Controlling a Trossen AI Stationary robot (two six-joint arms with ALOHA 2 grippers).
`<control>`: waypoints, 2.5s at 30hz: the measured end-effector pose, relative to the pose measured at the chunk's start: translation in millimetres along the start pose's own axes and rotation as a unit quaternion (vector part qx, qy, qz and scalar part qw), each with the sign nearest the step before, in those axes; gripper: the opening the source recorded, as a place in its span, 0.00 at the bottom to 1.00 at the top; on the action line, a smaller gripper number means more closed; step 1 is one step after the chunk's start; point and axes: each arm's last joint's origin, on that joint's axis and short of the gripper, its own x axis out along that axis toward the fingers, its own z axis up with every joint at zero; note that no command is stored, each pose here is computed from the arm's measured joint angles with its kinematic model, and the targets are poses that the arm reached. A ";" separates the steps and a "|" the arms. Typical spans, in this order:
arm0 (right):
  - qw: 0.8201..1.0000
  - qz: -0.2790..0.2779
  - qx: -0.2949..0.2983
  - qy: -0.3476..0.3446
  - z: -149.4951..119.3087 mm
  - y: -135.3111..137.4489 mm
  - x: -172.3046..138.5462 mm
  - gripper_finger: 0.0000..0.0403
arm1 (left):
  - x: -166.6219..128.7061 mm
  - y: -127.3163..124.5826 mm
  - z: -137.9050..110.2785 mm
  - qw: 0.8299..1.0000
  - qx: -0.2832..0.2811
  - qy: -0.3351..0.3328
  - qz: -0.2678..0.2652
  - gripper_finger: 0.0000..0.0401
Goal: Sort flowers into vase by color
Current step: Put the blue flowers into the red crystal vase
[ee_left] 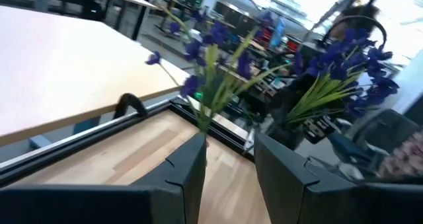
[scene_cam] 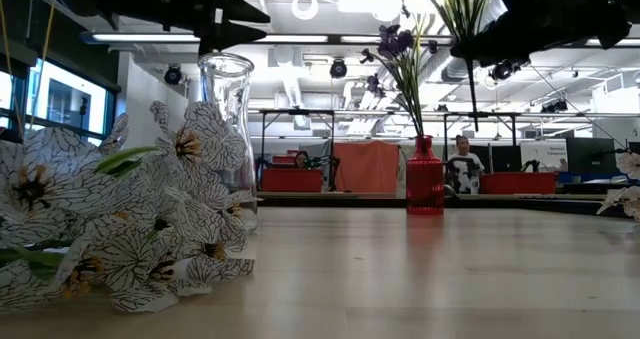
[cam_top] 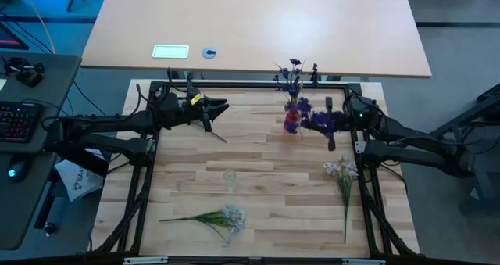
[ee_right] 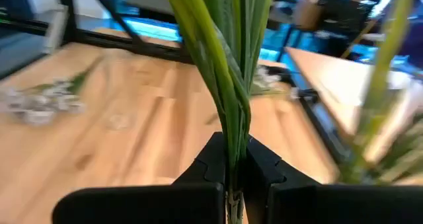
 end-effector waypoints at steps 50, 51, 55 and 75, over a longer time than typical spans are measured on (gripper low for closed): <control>0.928 -0.230 0.195 -0.219 -52.3 -24.1 13.1 0.00 | -0.5 6.1 0.9 0.995 0.039 -0.025 0.084 0.28; 0.930 -0.228 0.189 -0.217 -50.5 -24.8 15.1 0.00 | -0.5 6.1 1.0 0.995 0.039 -0.025 0.084 0.28; 0.933 -0.227 0.173 -0.220 -42.1 -29.7 20.6 0.00 | -0.5 6.0 0.9 0.995 0.039 -0.025 0.084 0.28; 0.939 -0.217 0.234 -0.128 -62.9 -32.0 36.8 0.10 | -1.3 6.4 0.0 0.994 0.066 -0.016 0.086 0.28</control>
